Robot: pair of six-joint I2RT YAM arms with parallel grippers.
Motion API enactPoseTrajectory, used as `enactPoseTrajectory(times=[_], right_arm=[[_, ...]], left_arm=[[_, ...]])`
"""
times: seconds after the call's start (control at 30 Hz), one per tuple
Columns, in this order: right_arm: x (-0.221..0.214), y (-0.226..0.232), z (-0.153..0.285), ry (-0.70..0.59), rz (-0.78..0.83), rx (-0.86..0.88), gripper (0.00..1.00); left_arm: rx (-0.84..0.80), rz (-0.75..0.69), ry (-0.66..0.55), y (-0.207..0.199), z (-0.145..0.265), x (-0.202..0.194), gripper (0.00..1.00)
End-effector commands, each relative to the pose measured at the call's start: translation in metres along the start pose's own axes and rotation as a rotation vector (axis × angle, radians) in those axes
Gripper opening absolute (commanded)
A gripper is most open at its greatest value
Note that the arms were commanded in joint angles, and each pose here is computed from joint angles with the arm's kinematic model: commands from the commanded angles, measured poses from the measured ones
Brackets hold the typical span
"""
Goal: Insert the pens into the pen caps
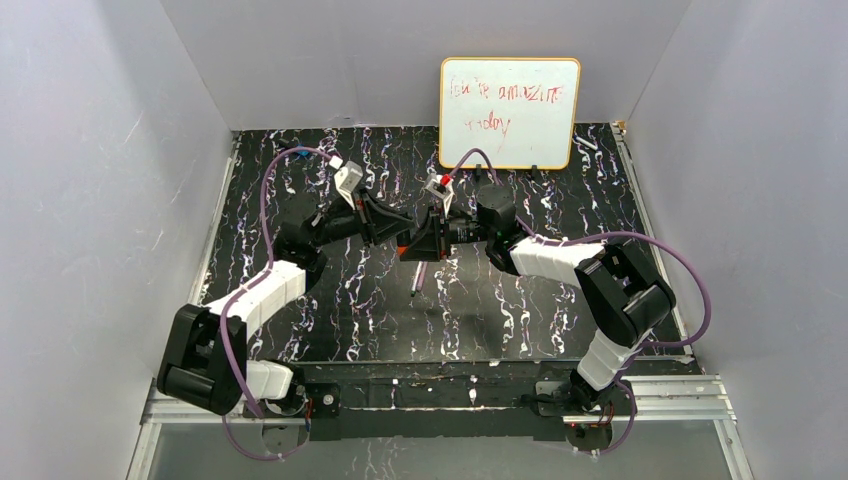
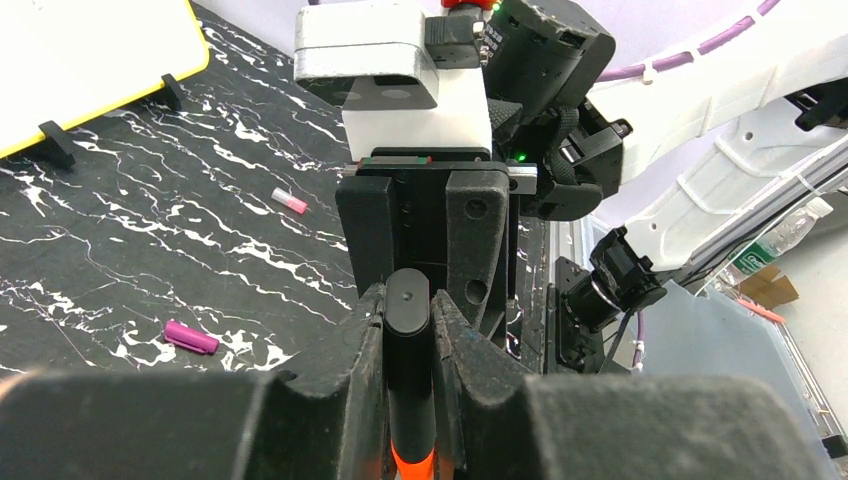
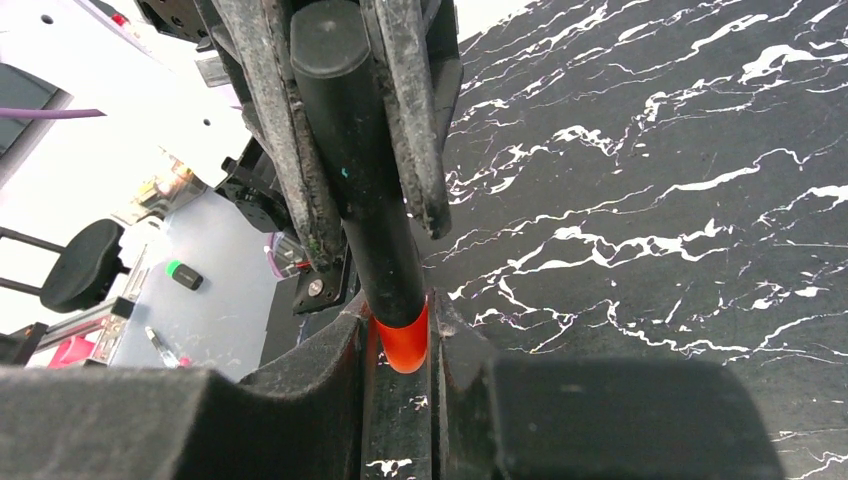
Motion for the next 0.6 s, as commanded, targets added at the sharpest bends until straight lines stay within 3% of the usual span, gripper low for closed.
enactPoseTrajectory(times=[0.0,0.57], right_arm=[[0.109,0.072,0.015,-0.322,0.389,0.116,0.01],[0.132,0.084,0.026,-0.330,0.436,0.185,0.01]], left_arm=[[-0.173,0.153,0.152,-0.028,0.011,-0.046,0.00],[-0.221,0.151,0.143,-0.041,0.003,-0.044,0.00]])
Point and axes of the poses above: each gripper's point midway between its finger pads, its own z axis back along the fingers, its own y axis along the line the jaws close on, x = y × z, the point moved 8 cm from there along z, back along the fingers, and after that the axes turned 13 degrees about -z, right-handed, at the moved point
